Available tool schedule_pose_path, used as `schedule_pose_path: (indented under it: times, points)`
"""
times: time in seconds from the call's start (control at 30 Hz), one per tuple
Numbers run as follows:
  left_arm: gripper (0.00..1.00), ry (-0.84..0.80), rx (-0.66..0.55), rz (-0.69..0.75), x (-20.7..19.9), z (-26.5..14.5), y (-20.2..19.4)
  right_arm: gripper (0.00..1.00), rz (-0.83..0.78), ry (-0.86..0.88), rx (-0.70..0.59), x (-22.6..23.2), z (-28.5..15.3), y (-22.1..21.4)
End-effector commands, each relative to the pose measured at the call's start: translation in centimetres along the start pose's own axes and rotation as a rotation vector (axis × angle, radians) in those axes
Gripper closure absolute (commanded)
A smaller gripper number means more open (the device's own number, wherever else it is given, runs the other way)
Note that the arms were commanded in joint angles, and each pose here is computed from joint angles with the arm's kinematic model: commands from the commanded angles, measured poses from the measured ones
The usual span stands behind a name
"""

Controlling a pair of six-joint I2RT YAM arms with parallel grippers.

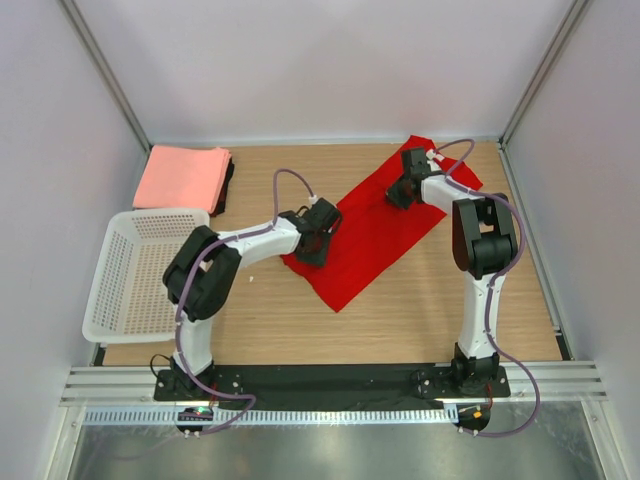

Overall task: Fold and stack the t-shirts
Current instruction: Fold the tshirt

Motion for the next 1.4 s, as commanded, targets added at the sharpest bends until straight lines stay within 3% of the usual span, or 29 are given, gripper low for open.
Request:
schedule_pose_path:
  times: [0.0, 0.1, 0.17, 0.27, 0.83, 1.37]
  points:
    - [0.67, -0.029, -0.052, 0.014, -0.8, 0.0, 1.9, 0.97, -0.014, 0.022, -0.048, 1.2, -0.4, 1.1]
    - [0.75, -0.024, -0.046, 0.013, -0.7, 0.2, 1.9, 0.98, -0.015, 0.024, -0.053, 1.3, -0.4, 1.3]
    - [0.88, -0.019, -0.041, 0.014, -0.6, 0.2, 1.7, 0.99, -0.019, 0.024, -0.056, 1.3, -0.5, 1.4]
    - [0.99, -0.011, -0.031, 0.013, -0.4, -0.2, 1.5, 0.99, -0.030, 0.028, -0.061, 1.5, -0.7, 1.5]
    - [1.00, 0.069, -0.019, 0.011, 1.4, -2.7, 0.9, 0.99, -0.053, 0.057, -0.114, 2.2, -3.0, 3.8]
    - [1.00, 0.075, 0.028, 0.018, 1.5, -2.0, -0.1, 0.99, -0.042, 0.165, -0.037, 3.3, -4.5, 3.6]
Point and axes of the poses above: each gripper's point midway between its finger pads, its own z axis out along the fingers, its own x axis along the line the jaws close on, y = z × x, the point moved 1 cm from there along -z, back along the fingers, and after that the axes turned 5 degrees about z, right-handed, at the moved point
